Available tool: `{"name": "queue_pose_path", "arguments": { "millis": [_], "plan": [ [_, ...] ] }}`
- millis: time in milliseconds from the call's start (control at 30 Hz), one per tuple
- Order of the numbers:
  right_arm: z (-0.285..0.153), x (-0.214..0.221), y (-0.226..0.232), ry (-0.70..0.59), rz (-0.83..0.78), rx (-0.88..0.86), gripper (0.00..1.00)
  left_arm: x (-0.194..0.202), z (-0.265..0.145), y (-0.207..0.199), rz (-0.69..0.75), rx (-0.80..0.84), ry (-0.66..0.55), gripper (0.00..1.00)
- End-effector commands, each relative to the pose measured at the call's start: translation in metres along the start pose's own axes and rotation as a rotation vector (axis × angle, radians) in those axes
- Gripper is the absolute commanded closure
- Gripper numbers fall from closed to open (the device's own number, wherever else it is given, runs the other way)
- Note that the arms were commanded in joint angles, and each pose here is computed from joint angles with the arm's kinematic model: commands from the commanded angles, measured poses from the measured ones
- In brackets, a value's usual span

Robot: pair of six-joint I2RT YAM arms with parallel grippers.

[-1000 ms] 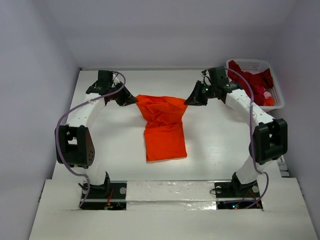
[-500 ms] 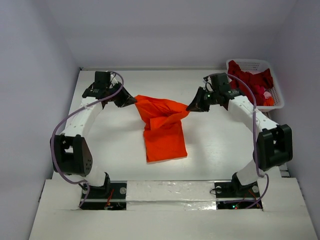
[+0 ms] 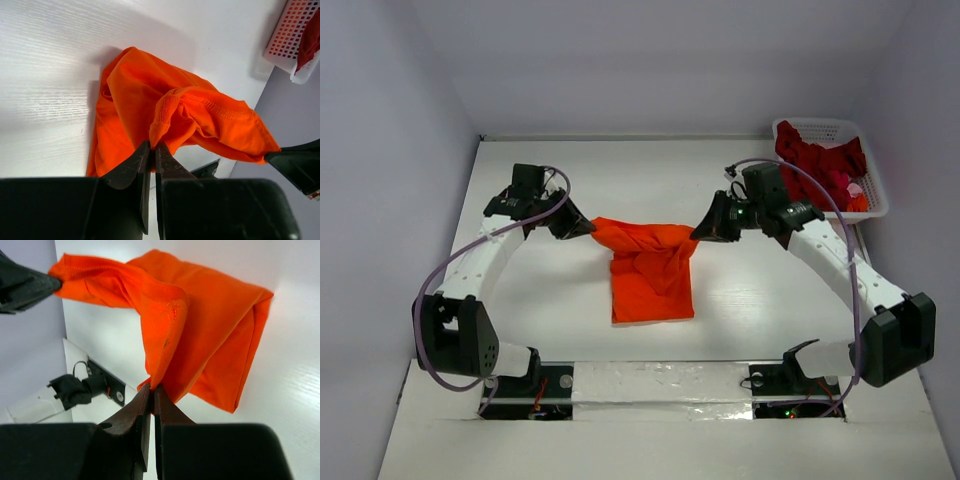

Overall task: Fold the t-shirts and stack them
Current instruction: Fold the tshirt

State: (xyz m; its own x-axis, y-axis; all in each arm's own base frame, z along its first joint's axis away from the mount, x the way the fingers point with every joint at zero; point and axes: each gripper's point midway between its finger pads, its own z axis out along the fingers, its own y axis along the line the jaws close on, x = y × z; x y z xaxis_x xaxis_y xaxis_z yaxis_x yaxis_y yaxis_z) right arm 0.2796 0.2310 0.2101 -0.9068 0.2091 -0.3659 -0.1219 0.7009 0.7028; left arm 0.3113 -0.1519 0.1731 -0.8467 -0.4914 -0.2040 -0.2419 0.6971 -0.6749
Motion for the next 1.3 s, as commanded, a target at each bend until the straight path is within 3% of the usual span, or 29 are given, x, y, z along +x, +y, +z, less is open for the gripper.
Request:
{"name": "queue_pose_path", "arguments": {
  "millis": [0,433,1267],
  "plan": [
    [-0.008,0.015,0.011,-0.005,-0.026,-0.01,1.0,0.003,-0.015,-0.007,0.04,0.025,-0.025,1.0],
    [-0.023,0.043,0.007,0.019,-0.032,0.021,1.0,0.001,-0.035,-0.021,0.065,0.035,-0.046,1.0],
    [-0.032,0.073,-0.037,0.052,-0.06,0.156,1.0,0.055,-0.029,0.036,0.083,-0.036,0.001,1.0]
  ]
}}
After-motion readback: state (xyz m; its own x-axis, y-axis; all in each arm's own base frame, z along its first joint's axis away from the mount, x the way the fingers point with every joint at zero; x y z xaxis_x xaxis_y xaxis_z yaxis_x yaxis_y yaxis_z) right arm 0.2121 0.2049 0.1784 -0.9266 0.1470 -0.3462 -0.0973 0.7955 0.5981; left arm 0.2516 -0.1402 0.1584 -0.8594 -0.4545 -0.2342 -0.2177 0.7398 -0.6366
